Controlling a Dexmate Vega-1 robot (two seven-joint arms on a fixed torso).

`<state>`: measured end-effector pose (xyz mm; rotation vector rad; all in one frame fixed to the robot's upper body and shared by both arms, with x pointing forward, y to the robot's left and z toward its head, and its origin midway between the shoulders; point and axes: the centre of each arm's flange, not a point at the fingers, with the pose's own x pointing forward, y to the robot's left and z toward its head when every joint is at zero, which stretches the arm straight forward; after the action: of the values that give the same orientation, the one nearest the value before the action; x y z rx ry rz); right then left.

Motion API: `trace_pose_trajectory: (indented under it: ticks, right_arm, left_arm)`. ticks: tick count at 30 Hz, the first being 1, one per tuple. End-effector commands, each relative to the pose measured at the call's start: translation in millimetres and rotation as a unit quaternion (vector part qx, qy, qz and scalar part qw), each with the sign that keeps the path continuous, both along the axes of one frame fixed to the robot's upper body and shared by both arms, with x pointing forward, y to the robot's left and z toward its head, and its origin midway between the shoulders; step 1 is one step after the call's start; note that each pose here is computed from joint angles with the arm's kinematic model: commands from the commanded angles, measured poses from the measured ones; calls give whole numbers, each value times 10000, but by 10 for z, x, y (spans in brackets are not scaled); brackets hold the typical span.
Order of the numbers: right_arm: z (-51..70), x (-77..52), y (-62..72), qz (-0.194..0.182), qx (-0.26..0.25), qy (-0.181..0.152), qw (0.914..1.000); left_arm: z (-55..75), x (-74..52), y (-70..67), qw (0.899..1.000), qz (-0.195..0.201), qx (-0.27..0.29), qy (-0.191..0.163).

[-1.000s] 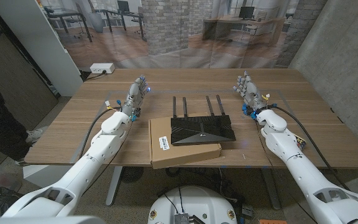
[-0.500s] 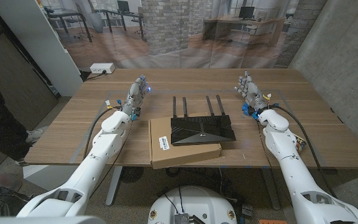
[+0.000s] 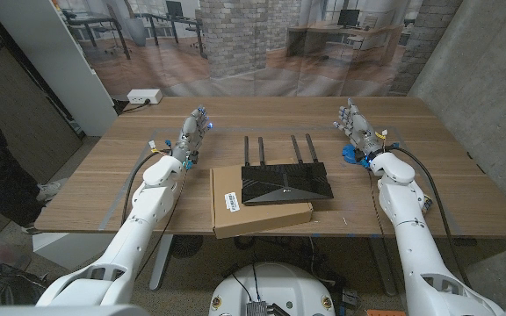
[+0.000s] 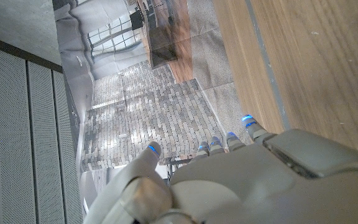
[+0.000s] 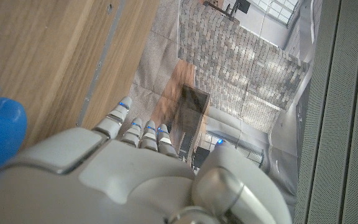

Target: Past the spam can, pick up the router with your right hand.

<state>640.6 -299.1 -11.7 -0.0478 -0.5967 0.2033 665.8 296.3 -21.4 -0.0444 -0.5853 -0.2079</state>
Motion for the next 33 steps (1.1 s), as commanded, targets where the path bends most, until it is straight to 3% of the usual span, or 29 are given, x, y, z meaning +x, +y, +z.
trace_pose_trajectory:
  ticks: [1, 33]
  right_arm:
    - [65, -121, -80, -49, -91, -13, 9999]
    - [168, -322, -273, 147, -265, 259, 9992]
  left_arm:
    - [-8, 20, 10, 10000, -40, 33, 9]
    - [-51, 9, 52, 10000, -73, 40, 44]
